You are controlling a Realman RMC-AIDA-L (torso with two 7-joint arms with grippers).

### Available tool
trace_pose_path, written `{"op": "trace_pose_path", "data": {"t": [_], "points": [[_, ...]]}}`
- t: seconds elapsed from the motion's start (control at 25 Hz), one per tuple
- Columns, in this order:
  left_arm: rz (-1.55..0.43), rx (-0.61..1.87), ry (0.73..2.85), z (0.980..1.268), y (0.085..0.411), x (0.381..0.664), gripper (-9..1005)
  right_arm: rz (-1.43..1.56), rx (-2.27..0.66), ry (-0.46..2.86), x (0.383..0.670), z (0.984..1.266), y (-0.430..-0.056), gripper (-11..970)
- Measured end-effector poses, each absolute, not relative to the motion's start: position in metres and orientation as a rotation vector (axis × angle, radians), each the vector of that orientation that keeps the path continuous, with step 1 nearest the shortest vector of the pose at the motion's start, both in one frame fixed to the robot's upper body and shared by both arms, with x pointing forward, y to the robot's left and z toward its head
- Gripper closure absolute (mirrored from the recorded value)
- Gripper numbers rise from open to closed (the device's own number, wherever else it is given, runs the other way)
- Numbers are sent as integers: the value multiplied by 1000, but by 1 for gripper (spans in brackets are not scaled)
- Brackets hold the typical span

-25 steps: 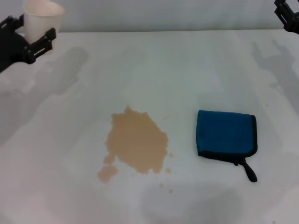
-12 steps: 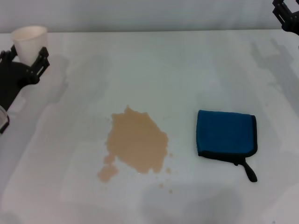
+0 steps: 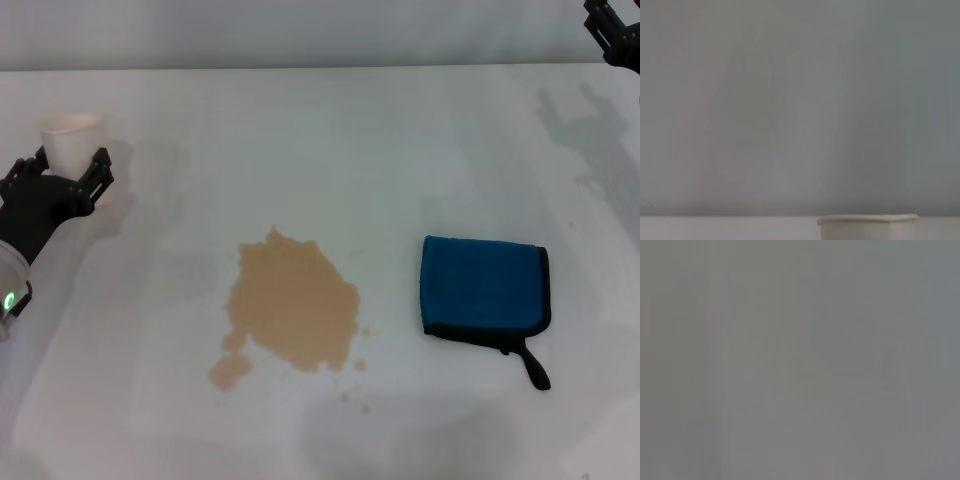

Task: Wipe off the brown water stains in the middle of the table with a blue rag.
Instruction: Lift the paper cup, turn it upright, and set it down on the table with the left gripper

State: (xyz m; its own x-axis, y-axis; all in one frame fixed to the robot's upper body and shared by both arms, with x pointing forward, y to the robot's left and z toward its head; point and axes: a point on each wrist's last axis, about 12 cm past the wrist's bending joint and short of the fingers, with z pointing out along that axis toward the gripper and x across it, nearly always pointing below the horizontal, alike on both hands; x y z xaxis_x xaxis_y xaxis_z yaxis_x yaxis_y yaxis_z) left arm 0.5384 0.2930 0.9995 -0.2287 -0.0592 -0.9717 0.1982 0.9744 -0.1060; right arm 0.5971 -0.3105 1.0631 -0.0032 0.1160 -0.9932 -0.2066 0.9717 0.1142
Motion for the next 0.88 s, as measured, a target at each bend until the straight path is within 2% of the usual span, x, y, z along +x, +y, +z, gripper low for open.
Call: {"op": "trace_pose_path", "data": {"t": [0.88], "points": [[-205,137,1826,992,290,533,244,251,-56,1552,596,1063,-312,284]]}}
